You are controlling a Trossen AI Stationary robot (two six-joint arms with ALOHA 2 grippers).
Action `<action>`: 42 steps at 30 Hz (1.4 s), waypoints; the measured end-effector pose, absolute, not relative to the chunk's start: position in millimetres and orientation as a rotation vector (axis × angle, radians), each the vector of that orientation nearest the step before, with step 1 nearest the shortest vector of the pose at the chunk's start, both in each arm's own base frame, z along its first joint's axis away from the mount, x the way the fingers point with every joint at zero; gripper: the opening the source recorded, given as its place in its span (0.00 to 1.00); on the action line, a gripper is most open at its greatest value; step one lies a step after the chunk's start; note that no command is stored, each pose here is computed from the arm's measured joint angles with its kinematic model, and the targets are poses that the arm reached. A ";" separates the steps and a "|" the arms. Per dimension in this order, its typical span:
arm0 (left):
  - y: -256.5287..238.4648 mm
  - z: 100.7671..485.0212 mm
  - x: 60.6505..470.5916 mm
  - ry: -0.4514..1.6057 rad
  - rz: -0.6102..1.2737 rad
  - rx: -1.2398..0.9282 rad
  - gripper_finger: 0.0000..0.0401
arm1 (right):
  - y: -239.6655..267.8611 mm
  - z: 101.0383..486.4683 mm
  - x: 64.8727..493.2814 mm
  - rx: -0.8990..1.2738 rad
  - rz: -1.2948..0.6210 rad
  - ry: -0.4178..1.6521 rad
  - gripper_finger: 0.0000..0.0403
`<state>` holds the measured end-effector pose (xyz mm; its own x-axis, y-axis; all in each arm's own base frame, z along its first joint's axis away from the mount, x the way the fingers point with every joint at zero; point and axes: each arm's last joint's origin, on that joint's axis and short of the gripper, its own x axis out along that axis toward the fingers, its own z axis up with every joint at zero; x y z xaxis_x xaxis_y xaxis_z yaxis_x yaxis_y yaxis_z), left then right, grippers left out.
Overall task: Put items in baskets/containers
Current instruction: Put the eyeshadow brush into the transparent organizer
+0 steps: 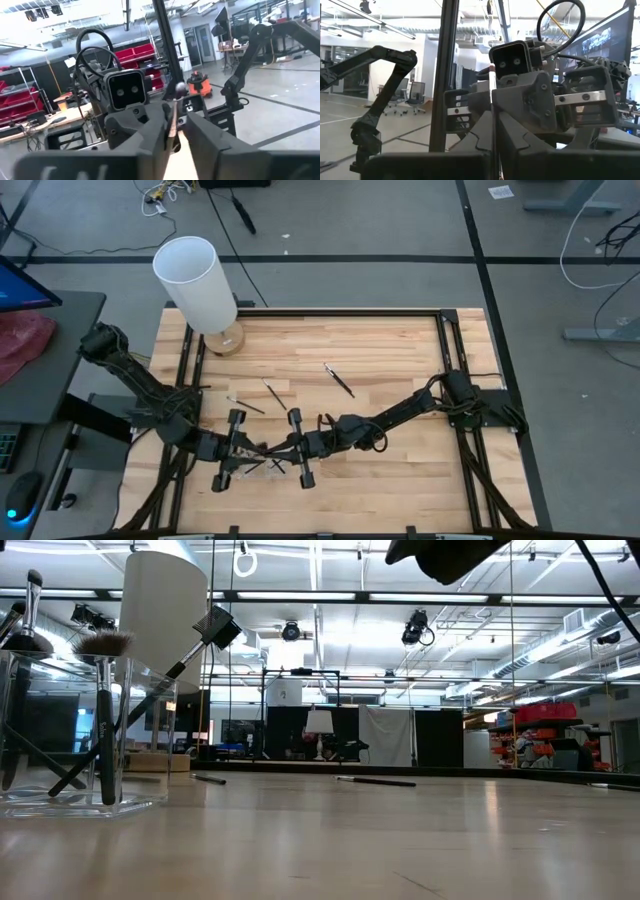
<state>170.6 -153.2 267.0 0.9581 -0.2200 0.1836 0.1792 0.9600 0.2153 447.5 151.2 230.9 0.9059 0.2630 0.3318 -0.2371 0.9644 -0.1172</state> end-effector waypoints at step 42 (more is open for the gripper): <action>-136.2 278.2 171.4 0.175 -0.107 0.147 0.06 | 158.3 267.2 439.3 -0.065 0.068 0.418 0.42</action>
